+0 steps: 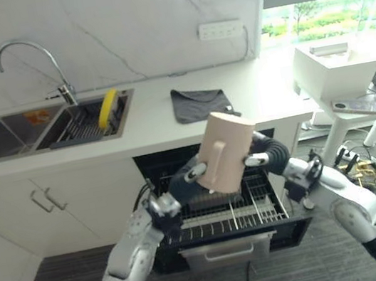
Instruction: Place the dishes in the dishwasher.
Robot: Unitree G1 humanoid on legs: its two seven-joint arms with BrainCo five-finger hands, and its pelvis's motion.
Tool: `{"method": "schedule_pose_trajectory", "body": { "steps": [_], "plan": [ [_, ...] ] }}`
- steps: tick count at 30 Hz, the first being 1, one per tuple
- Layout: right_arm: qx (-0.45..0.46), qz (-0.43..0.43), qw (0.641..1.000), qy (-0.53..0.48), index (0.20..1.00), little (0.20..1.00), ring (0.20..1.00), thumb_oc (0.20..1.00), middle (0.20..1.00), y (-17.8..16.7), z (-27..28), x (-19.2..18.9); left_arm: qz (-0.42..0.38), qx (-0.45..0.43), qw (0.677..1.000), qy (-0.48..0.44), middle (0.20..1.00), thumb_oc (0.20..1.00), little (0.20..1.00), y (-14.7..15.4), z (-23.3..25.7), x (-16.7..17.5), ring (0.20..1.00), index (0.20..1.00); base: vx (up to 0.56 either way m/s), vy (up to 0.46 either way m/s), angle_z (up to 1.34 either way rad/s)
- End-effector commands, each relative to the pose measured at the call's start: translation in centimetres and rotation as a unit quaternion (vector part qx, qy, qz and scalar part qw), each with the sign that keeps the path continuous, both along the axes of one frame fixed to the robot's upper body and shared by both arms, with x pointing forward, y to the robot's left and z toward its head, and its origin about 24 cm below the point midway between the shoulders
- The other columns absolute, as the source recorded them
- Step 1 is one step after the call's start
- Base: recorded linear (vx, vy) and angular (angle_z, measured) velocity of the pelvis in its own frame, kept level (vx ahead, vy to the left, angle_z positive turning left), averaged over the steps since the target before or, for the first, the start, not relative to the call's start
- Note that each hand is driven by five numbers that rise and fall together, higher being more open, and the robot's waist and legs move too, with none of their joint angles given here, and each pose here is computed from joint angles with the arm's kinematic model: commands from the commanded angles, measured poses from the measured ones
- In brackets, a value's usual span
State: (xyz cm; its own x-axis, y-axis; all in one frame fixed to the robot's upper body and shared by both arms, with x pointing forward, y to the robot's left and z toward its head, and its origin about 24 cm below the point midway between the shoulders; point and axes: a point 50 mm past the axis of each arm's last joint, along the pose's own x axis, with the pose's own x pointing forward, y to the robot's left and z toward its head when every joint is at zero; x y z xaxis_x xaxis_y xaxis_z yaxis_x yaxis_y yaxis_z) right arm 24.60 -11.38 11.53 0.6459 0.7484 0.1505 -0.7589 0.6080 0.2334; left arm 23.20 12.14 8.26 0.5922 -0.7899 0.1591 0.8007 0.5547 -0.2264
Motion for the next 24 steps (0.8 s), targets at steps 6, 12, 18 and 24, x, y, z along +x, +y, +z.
{"method": "schedule_pose_trajectory", "body": {
  "steps": [6,12,18,24],
  "plan": [
    [0.067,0.042,0.993,-0.092,1.000,1.000,1.000,1.000,1.000,1.3,5.1,0.4,-0.031,0.018,0.998,-0.053,0.200,0.200,0.200,-1.2,1.6,1.0,0.200,0.200,0.00,0.000,0.00],
    [0.071,0.052,0.991,-0.097,1.000,1.000,1.000,1.000,1.000,1.6,5.4,0.4,-0.032,0.020,0.998,-0.045,0.200,0.200,0.200,-1.2,1.2,1.0,0.200,0.200,0.00,0.000,0.00],
    [0.075,0.056,0.991,-0.101,1.000,1.000,1.000,1.000,1.000,1.8,5.7,0.4,-0.032,0.021,0.998,-0.041,0.200,0.200,0.200,-1.2,1.0,1.0,0.200,0.200,0.00,0.000,0.00],
    [0.090,0.057,0.989,-0.106,1.000,1.000,1.000,1.000,1.000,1.9,6.2,0.3,-0.033,0.022,0.999,-0.038,0.200,0.200,0.200,-1.3,0.7,1.0,0.200,0.200,0.00,0.000,0.00]
  ]
}}
